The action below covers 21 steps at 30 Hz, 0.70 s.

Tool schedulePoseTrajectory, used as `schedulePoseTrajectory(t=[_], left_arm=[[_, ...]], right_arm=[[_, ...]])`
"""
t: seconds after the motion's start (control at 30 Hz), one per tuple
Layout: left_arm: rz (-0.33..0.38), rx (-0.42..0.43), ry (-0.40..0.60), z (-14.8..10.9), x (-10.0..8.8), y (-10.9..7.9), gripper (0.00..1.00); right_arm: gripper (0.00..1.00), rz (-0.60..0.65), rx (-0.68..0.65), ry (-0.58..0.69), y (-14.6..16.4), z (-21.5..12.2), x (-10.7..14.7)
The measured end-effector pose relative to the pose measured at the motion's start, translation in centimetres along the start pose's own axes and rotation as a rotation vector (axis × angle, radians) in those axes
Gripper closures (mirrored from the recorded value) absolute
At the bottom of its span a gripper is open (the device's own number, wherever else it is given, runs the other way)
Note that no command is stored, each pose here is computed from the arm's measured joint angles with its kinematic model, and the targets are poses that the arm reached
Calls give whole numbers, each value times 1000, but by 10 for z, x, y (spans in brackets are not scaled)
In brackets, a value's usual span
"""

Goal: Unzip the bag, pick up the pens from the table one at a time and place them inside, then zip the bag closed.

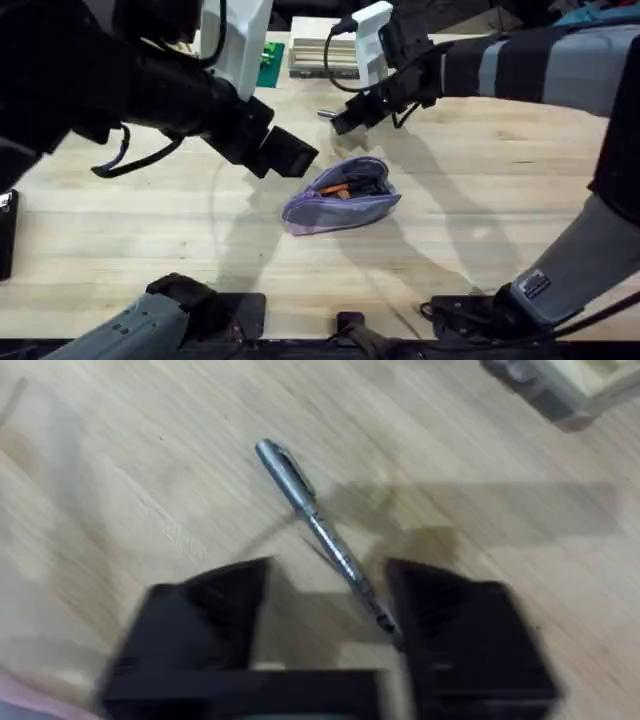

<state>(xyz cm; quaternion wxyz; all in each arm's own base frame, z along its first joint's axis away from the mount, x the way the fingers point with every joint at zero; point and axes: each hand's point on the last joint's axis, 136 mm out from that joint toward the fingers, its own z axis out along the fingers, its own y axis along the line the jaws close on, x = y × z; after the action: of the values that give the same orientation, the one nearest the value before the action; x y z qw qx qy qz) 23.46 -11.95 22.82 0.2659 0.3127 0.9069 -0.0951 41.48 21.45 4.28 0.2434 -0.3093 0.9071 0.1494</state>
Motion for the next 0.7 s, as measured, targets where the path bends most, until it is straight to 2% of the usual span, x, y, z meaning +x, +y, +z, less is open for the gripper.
schedulePoseTrajectory(t=[0.13, 0.17, 0.47, 0.57, 0.7], left_arm=[[0, 0, 0, 0, 0, 0, 7], [0, 0, 0, 0, 0, 0, 7], [0, 0, 0, 0, 0, 0, 7], [0, 0, 0, 0, 0, 0, 7], [0, 0, 0, 0, 0, 0, 7]], right_arm=[[862, 7, -3, 15, -1, 0, 4], [940, 11, -3, 11, -1, 0, 3], [970, -11, -15, 42, 3, -8, 10], [970, -40, -18, 51, 7, -22, 11], [970, -112, -6, 22, 14, -57, 2]])
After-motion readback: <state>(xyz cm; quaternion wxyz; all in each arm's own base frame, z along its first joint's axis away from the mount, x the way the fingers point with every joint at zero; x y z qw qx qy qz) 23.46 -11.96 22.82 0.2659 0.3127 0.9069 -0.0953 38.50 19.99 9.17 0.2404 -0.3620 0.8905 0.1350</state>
